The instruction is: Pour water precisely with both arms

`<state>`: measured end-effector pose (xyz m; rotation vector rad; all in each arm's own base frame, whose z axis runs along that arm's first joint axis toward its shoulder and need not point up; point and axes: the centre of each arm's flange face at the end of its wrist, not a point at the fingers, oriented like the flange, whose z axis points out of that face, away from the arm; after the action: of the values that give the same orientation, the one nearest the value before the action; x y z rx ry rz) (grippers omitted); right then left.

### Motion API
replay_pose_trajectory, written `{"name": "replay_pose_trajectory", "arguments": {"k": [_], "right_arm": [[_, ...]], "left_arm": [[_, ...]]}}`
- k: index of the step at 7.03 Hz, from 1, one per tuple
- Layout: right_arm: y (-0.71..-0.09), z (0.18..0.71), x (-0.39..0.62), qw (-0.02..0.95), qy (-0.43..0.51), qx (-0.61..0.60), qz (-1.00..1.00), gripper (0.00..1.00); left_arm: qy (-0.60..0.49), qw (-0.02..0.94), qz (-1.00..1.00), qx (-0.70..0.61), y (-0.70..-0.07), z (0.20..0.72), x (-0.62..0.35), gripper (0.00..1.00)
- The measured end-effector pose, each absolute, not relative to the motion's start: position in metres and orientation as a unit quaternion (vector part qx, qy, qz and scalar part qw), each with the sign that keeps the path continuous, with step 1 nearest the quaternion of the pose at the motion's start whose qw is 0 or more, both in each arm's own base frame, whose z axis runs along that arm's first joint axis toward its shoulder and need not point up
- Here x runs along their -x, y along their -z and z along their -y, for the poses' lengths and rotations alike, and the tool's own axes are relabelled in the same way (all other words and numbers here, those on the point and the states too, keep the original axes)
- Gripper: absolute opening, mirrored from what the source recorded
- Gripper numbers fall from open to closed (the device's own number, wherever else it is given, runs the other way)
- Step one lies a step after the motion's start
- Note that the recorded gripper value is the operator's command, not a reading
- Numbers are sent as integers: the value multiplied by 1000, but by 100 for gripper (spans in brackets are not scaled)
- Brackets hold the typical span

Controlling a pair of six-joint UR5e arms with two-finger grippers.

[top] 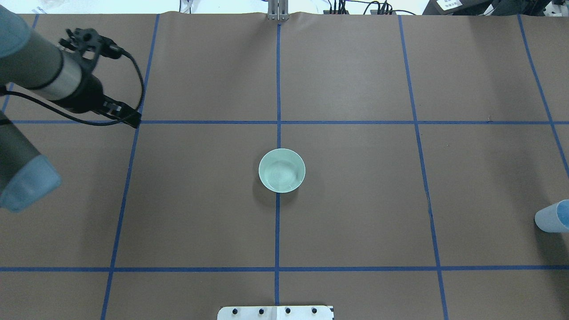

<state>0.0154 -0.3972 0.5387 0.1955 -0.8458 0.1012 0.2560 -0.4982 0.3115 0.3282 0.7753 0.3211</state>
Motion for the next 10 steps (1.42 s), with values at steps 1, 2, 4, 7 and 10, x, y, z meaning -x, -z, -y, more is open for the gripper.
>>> {"name": "replay_pose_trajectory", "arguments": {"k": [1,2,4,7,10], "right_arm": [[-515,373,-5,902,-73,-81,417,100],[-496,358,5,900,-90,-69,421,100],[-456,341,42,900,-132,-49,413,100],[-432,328,108,909,-197,-45,364,100],[-450,295,191,903,-310,-99,279,100]], "left_arm": [[-184,905,-344,-171,-353,514,-198,100],[-208,906,-328,-171,-395,526,-142,100],[-210,911,-323,-149,-489,538,-40,100],[-152,928,-316,-130,-585,512,44,100],[-145,928,-315,-133,-595,505,52,100]]}}
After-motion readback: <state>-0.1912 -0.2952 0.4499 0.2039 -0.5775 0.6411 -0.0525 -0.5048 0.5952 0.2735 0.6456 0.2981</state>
